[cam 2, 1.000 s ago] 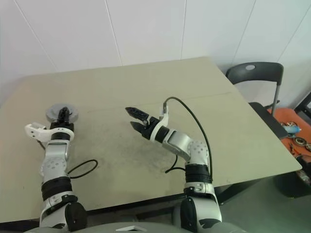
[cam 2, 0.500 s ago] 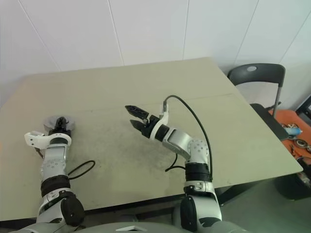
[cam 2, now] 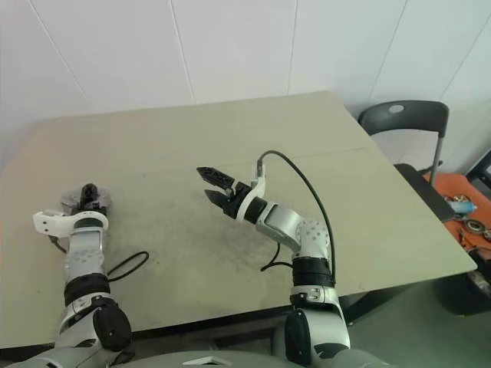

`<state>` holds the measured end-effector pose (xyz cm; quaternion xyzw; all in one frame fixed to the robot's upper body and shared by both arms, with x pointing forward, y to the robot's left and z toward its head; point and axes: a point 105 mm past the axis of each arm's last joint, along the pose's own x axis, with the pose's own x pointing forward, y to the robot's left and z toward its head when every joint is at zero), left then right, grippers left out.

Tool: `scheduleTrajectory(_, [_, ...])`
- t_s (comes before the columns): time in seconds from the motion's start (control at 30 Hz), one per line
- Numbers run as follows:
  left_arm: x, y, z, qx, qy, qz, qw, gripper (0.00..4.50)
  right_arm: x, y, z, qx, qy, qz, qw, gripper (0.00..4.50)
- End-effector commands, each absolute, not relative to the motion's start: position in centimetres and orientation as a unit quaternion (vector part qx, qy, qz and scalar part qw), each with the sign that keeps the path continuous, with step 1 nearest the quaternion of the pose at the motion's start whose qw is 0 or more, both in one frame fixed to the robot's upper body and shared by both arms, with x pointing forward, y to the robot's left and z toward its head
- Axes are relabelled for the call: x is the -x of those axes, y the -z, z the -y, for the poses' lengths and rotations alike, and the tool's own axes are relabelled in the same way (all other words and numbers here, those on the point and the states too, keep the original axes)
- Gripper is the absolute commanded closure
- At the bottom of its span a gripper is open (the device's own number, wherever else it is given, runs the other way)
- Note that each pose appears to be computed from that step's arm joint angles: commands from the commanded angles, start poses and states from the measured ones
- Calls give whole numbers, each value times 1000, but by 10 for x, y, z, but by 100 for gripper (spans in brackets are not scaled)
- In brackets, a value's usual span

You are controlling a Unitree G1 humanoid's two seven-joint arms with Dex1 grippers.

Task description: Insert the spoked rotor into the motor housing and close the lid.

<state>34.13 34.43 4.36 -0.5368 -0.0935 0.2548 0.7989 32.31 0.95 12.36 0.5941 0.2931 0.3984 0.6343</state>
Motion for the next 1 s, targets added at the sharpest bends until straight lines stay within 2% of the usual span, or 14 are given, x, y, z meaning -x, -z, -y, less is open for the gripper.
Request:
scheduleTrajectory(0.03, [-330,-41,-368,508,-306,99,799,3,-322,-146,-19,-592,-434,-270,623,0])
scheduleTrajectory(0.23, [-321,-26,-375,483,-353,72,799,3,-322,-144,-19,-592,-433,-272,623,0])
scheduleTrajectory(0.5, [-296,-16,-399,389,-456,48,799,3,-323,-143,-21,-590,-434,-274,623,0])
scheduleTrajectory(0.77, [-270,-22,-425,280,-548,34,788,3,-324,-143,-21,-587,-437,-276,623,0])
scheduleTrajectory(1.0, [-262,-35,-439,213,-581,33,785,3,-323,-143,-21,-585,-442,-275,622,0])
